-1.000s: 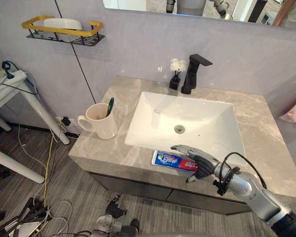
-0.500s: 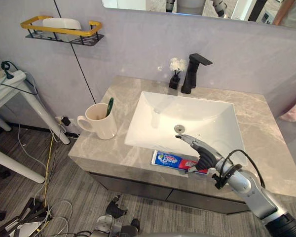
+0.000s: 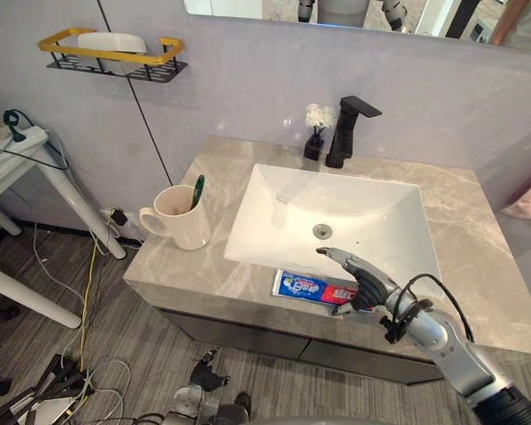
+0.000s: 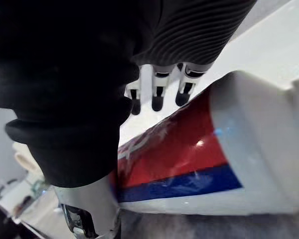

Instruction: Organize washtable

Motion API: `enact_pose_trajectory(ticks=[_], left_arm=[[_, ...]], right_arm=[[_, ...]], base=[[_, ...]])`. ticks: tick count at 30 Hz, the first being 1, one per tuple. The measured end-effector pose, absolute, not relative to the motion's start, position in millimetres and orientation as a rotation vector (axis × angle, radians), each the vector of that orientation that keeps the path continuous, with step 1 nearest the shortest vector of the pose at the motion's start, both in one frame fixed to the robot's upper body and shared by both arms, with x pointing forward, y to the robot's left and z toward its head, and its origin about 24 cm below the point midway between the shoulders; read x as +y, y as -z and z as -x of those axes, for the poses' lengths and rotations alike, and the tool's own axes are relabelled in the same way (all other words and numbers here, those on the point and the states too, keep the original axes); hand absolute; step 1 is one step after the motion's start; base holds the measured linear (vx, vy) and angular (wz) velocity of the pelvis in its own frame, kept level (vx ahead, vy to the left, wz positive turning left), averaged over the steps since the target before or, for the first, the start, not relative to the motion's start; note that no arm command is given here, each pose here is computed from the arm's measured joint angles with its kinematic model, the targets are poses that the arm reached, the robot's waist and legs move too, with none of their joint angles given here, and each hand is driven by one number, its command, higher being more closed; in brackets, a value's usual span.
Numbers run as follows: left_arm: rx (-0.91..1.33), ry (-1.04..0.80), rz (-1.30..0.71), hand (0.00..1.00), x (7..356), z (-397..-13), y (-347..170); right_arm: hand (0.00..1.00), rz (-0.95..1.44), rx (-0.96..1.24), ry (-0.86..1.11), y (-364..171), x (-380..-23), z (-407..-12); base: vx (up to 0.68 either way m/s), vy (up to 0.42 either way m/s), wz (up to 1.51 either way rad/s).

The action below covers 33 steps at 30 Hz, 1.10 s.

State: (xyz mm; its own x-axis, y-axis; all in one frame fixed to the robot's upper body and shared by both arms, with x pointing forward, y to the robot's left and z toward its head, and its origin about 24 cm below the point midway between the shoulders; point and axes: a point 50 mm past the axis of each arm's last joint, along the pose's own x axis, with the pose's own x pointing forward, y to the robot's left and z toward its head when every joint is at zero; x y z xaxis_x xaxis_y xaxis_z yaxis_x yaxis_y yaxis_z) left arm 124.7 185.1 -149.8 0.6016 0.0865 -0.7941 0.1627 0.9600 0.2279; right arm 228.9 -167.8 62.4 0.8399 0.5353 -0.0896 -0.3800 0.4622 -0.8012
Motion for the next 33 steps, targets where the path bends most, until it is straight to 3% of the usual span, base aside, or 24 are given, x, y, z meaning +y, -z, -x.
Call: enact_pose_trajectory(ticks=[2, 3, 25, 33], left_arm=[[0.927, 0.05, -0.294, 0.0, 185, -125, 150], [0.927, 0.05, -0.294, 0.0, 185, -125, 150], [0.931, 0.023, -0.256, 0.0, 185, -124, 150], [0.958, -0.203, -0.13, 0.0, 210, -110, 151]], right_arm=[[0.0, 0.953, -0.185, -0.565, -62, -168, -229], [1.0, 0.958, -0.184, -0.564, -62, -168, -229], [1.0, 1.065, -0.186, -0.542, -68, -177, -244], [1.0, 1.034, -0.24, -0.539, -74, -169, -234]], base=[[0.0, 0.0, 0.0], [0.0, 0.0, 0.0], [0.0, 0.0, 0.0], [0.0, 0.0, 0.0]])
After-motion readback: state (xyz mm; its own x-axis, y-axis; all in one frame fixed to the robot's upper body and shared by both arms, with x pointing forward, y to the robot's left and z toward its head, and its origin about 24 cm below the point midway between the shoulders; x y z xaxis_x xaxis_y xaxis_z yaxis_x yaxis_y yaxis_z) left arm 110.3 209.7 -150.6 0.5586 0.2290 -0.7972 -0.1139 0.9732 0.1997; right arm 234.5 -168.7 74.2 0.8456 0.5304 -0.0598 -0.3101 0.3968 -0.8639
